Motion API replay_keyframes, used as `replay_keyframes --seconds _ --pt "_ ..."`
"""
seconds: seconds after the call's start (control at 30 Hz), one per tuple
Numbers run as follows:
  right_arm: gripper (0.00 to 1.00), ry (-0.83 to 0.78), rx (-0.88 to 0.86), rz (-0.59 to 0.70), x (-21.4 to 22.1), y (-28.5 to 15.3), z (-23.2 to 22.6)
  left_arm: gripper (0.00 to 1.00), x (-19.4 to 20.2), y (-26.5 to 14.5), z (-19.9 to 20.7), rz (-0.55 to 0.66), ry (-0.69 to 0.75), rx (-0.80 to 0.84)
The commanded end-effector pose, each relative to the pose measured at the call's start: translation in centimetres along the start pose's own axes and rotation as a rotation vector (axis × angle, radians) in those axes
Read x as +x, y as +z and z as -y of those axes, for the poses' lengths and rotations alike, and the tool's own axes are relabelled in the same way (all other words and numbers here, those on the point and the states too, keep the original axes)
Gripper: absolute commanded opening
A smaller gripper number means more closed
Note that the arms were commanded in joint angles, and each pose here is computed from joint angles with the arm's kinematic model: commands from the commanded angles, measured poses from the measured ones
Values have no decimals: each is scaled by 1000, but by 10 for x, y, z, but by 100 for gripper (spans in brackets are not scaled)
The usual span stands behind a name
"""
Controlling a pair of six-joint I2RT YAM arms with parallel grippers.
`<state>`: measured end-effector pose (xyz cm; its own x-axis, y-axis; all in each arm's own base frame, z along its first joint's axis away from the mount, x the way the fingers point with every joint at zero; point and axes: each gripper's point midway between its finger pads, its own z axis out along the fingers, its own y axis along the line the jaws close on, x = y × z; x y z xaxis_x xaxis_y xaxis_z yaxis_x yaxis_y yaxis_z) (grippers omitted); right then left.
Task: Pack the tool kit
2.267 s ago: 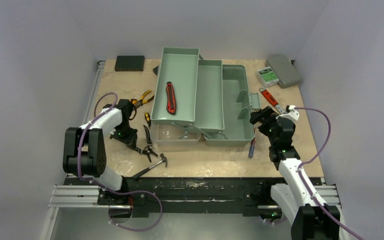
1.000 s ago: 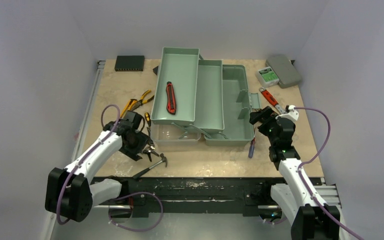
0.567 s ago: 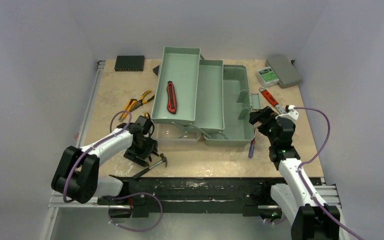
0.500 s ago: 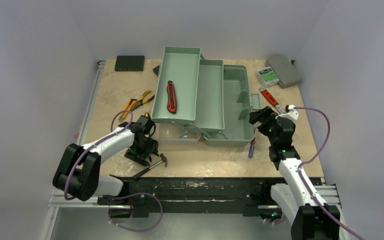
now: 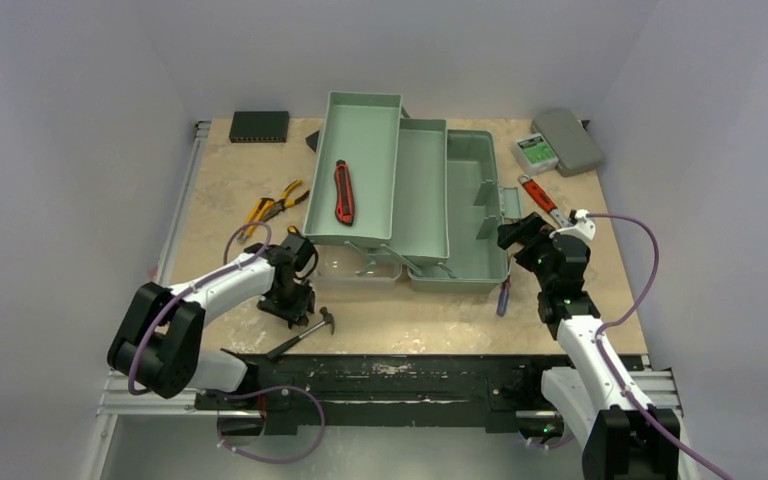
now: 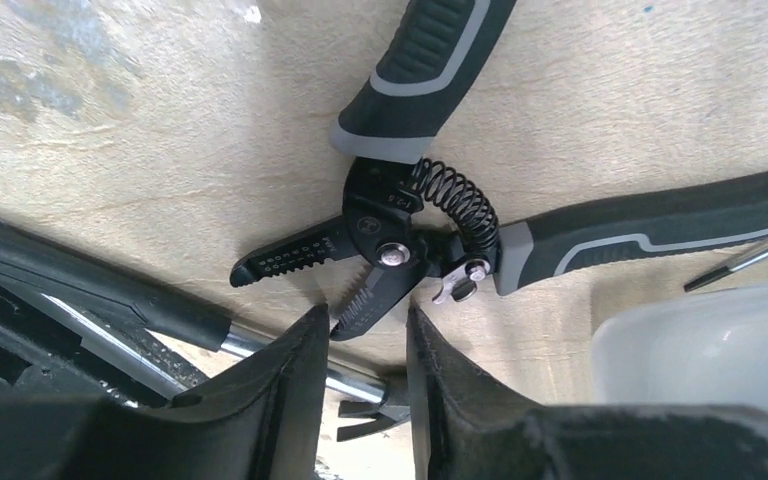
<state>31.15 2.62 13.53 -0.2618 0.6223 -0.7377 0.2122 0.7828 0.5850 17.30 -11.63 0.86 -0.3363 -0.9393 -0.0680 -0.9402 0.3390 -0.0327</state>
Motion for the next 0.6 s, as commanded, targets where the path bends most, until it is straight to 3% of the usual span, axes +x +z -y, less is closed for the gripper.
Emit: replay_keyframes --seconds 0.0,0.07,0.23,0.27,0.37,0.47,0.57 --pt "99 4 -39 47 -15 1 -12 31 -39 2 11 222 -37 47" --pt "99 4 -39 46 -15 1 -12 28 -50 -14 10 274 -40 64" --pt "99 5 -40 45 -15 1 -12 1 -69 -36 15 345 -52 153" --pt "99 6 -40 46 -15 1 -12 0 -71 -37 19 340 -48 174" --pt "99 6 -41 46 -15 1 -13 2 -68 -38 23 299 -24 187" --pt "99 5 -40 47 -15 1 -12 16 -65 -42 14 279 -3 125" --pt "99 4 -40 45 -15 1 -12 16 -67 -44 17 279 17 128"
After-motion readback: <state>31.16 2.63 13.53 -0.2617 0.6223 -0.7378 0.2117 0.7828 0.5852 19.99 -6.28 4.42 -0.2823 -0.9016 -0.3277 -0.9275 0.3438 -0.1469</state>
